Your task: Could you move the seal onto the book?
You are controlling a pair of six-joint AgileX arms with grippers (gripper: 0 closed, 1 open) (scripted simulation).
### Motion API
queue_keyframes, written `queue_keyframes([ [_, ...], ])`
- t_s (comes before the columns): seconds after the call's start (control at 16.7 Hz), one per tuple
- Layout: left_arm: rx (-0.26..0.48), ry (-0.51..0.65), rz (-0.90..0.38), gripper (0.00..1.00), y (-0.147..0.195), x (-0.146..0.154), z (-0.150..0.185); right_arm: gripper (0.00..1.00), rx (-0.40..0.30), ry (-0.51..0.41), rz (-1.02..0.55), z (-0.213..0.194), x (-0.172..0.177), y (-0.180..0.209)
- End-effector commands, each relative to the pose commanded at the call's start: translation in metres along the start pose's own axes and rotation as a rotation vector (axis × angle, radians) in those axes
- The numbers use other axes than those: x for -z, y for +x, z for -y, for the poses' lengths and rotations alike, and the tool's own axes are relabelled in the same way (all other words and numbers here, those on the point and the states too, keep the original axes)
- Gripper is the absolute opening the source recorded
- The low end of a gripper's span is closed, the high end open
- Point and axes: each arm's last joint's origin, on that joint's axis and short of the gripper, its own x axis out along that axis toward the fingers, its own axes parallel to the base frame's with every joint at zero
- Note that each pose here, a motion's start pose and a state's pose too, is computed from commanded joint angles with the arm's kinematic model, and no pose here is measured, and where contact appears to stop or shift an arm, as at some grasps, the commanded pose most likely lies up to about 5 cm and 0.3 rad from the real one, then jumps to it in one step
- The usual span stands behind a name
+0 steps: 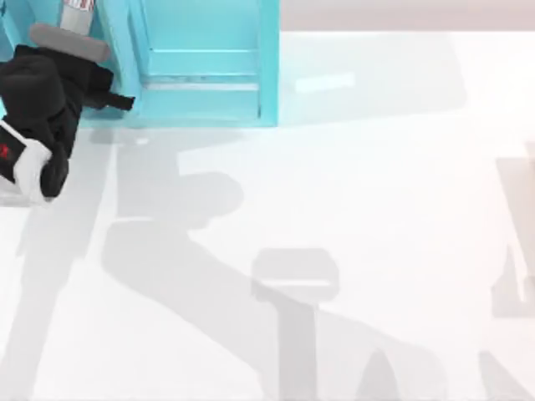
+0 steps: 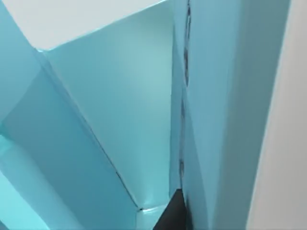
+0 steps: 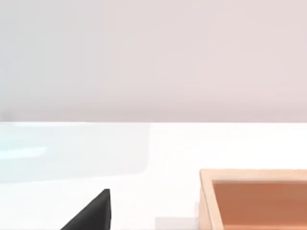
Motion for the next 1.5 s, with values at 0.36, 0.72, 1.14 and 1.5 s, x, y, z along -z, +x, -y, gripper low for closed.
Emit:
queue_keyframes([
  [0.36,0.000,0.000,0.000,0.00,0.000,0.000,0.000,1.00,0.000,0.000,0.000,0.000,0.000,0.000],
  [0.72,0.001,0.007,-0.014,0.00,-0.002,0.002,-0.002,1.00,0.000,0.000,0.000,0.000,0.000,0.000],
  [1.14,0.009,0.006,-0.012,0.00,-0.052,-0.076,-0.032,1.00,0.000,0.000,0.000,0.000,0.000,0.000],
  [1.5,0.001,0.004,-0.005,0.00,-0.152,-0.141,-0.068,1.00,0.000,0.000,0.000,0.000,0.000,0.000],
])
